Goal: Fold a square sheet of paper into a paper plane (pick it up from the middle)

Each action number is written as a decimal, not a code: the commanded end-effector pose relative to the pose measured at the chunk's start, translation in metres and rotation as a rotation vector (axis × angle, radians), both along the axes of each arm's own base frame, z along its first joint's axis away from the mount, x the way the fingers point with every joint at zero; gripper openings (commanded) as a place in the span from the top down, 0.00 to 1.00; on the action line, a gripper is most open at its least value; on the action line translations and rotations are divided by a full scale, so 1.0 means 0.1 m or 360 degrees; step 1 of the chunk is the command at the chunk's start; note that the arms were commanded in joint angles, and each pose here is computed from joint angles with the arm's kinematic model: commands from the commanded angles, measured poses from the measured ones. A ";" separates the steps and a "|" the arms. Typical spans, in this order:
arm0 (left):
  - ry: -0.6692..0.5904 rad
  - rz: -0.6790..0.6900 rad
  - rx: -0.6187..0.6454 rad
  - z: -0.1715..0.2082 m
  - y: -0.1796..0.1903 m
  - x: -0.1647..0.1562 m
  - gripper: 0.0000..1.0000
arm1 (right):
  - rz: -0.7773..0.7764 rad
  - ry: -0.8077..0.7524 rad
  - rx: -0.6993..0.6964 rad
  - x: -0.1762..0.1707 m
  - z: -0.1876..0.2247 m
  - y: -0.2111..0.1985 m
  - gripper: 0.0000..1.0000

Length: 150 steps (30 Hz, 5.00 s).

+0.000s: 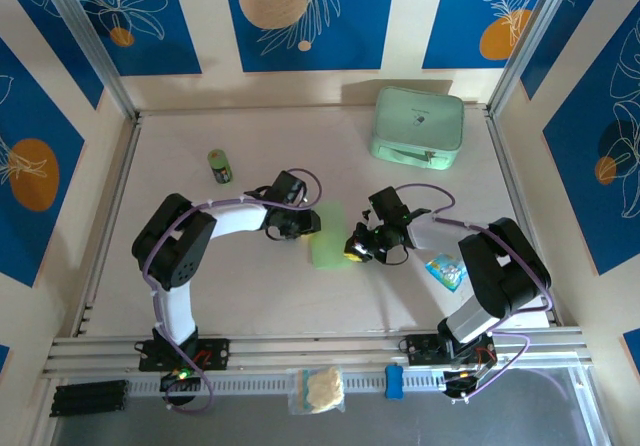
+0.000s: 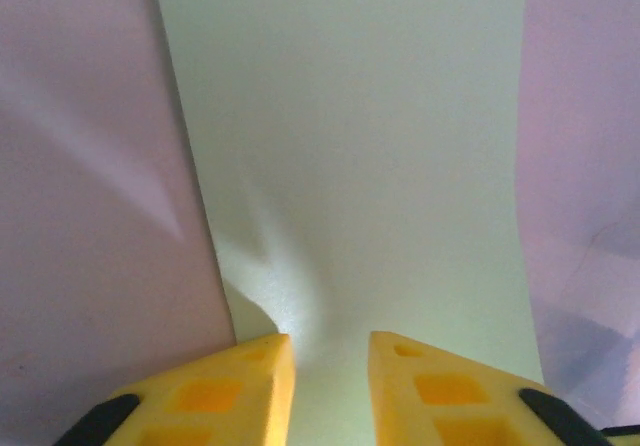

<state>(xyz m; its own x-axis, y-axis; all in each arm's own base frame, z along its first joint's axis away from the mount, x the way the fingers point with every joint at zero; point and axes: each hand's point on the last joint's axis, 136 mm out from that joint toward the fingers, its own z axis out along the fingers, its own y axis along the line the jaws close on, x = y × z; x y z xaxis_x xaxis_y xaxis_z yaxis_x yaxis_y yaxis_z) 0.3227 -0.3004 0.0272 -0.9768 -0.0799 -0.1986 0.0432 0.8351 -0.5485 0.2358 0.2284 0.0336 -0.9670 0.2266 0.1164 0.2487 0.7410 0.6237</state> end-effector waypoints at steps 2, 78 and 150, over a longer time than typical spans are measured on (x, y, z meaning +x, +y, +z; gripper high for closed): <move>-0.0187 -0.0018 0.0021 0.23 0.03 0.23 0.68 | -0.0016 0.0041 -0.0029 -0.03 0.06 -0.03 1.00; 0.0038 -0.0025 0.0124 -0.31 0.16 0.09 0.81 | -0.0084 -0.0094 -0.0077 0.52 -0.16 0.50 1.00; -0.0014 0.0031 -0.0165 0.47 0.12 -0.01 0.80 | -0.0078 0.0051 -0.0202 0.36 -0.40 0.38 0.74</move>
<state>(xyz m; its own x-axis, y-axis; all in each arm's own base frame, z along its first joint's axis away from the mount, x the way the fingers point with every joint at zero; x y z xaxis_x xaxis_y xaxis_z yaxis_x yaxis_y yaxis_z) 0.3335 -0.2797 0.0852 -0.9593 -0.1417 -0.2443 0.0412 0.7857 -0.6172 0.2922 0.2839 0.0201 -0.9615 0.2684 0.0584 0.2453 0.7434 0.6223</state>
